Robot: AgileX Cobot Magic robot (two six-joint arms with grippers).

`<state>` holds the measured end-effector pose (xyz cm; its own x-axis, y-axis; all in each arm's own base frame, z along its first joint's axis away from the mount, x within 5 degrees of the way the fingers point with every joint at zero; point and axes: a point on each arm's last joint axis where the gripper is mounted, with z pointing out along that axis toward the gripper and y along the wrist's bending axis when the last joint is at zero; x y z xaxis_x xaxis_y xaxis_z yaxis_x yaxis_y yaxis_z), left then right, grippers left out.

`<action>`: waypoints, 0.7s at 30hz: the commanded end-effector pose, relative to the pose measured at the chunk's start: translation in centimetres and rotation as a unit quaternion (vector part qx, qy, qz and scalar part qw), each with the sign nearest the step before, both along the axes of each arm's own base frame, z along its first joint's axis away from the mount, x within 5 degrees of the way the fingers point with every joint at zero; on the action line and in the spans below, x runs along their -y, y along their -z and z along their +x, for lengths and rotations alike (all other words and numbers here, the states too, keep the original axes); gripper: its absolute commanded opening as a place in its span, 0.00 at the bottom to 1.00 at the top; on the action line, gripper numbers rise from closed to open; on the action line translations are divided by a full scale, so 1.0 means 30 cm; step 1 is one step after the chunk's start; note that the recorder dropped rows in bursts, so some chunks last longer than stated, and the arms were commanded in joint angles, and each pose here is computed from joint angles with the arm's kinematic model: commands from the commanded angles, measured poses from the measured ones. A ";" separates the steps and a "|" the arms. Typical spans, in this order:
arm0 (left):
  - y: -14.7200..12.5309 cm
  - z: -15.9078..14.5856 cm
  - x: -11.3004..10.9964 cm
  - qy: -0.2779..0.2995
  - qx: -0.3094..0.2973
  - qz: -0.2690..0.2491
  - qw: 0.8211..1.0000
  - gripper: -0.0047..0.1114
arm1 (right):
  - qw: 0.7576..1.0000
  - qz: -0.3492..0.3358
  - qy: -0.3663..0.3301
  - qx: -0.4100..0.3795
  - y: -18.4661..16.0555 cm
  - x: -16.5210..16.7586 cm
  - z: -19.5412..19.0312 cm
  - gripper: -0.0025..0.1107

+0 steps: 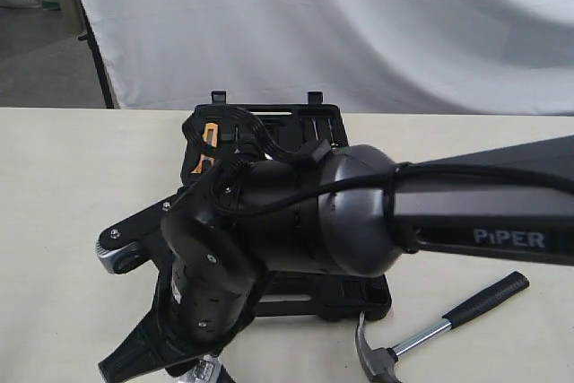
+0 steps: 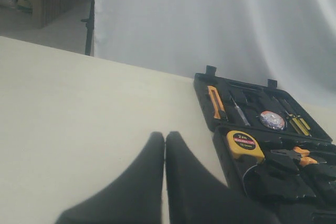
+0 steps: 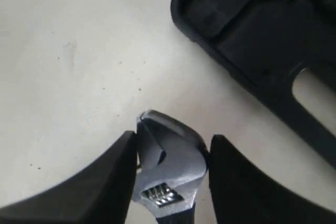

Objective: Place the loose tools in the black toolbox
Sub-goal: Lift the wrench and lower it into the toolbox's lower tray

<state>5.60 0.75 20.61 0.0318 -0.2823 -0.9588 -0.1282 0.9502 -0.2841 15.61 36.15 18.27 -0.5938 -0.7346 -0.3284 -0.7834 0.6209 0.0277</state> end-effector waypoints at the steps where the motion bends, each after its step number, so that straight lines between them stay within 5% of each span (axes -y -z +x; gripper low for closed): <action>1: -0.006 -0.002 -0.005 -0.013 0.006 0.001 1.000 0.05 | 0.999 0.008 -0.009 0.049 -0.053 0.005 0.067 0.02; 7: -0.006 -0.002 -0.005 -0.013 0.006 0.001 1.000 0.05 | 0.995 0.052 0.048 0.069 -0.058 0.056 0.231 0.02; 21: -0.006 -0.002 -0.005 -0.013 0.006 0.001 1.000 0.05 | 0.996 0.045 0.000 0.081 0.063 0.015 0.252 0.02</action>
